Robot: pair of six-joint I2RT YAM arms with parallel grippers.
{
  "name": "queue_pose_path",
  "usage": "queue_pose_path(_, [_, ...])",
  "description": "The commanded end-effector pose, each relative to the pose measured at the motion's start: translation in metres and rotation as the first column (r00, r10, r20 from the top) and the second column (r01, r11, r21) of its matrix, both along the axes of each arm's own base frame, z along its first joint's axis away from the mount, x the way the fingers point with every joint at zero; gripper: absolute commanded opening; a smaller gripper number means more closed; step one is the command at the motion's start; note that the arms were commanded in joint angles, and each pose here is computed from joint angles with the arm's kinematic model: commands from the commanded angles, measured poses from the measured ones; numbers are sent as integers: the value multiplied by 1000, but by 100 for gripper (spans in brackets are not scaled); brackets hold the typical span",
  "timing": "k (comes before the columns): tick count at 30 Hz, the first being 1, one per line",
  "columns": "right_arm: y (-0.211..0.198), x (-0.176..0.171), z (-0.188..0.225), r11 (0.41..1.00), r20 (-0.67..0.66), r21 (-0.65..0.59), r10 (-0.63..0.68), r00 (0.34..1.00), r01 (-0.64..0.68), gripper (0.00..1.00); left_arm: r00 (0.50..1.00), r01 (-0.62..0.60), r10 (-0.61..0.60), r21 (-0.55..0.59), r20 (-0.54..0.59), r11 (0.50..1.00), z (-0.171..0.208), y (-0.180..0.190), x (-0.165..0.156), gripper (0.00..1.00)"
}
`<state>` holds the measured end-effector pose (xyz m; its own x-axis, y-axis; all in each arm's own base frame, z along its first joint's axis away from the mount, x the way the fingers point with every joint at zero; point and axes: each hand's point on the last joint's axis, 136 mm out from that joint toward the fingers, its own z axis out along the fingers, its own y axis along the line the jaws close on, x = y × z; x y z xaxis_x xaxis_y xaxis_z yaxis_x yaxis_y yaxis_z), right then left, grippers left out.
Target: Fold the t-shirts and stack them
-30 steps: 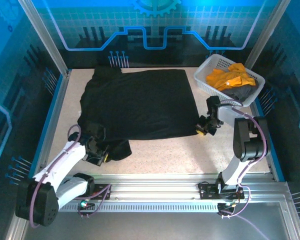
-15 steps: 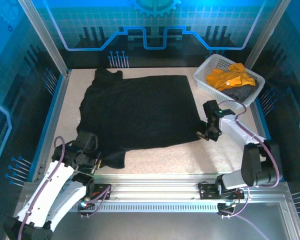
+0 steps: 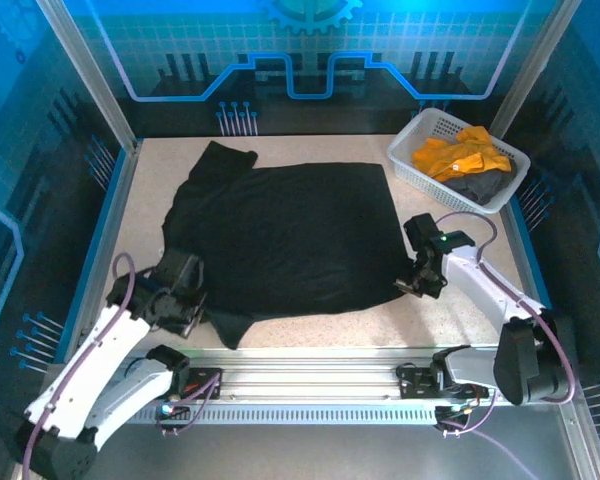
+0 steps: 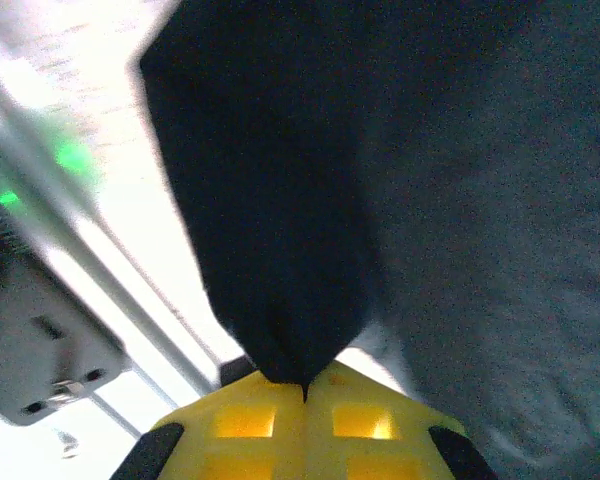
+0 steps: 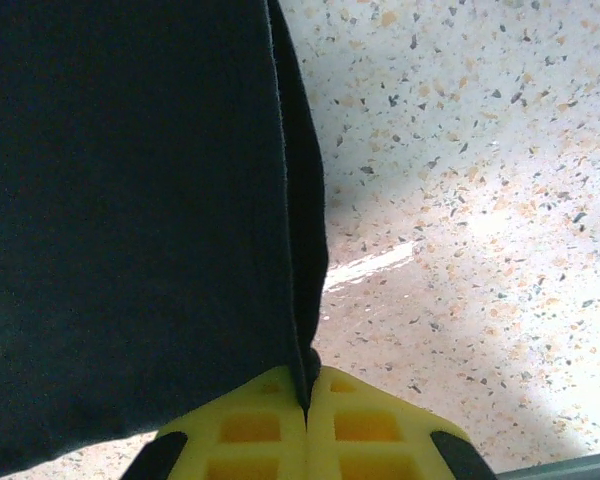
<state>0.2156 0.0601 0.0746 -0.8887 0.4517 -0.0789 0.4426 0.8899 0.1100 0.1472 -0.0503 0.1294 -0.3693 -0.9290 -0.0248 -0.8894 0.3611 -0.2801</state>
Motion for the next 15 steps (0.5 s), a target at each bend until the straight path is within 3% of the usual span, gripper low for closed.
queue_pose_path(1, [2, 23, 22, 1000, 46, 13, 5, 999, -6, 0, 985, 42, -45, 22, 166, 999, 27, -2, 58, 0])
queue_pose_path(7, [10, 67, 28, 997, 44, 82, 10, 999, -14, 0, 961, 60, -64, 24, 268, 998, 53, 4, 130, 0])
queue_pose_path(15, [13, 122, 32, 994, 46, 109, -16, 999, 11, 0, 933, 120, -131, 53, 336, 991, 67, 15, 198, 0])
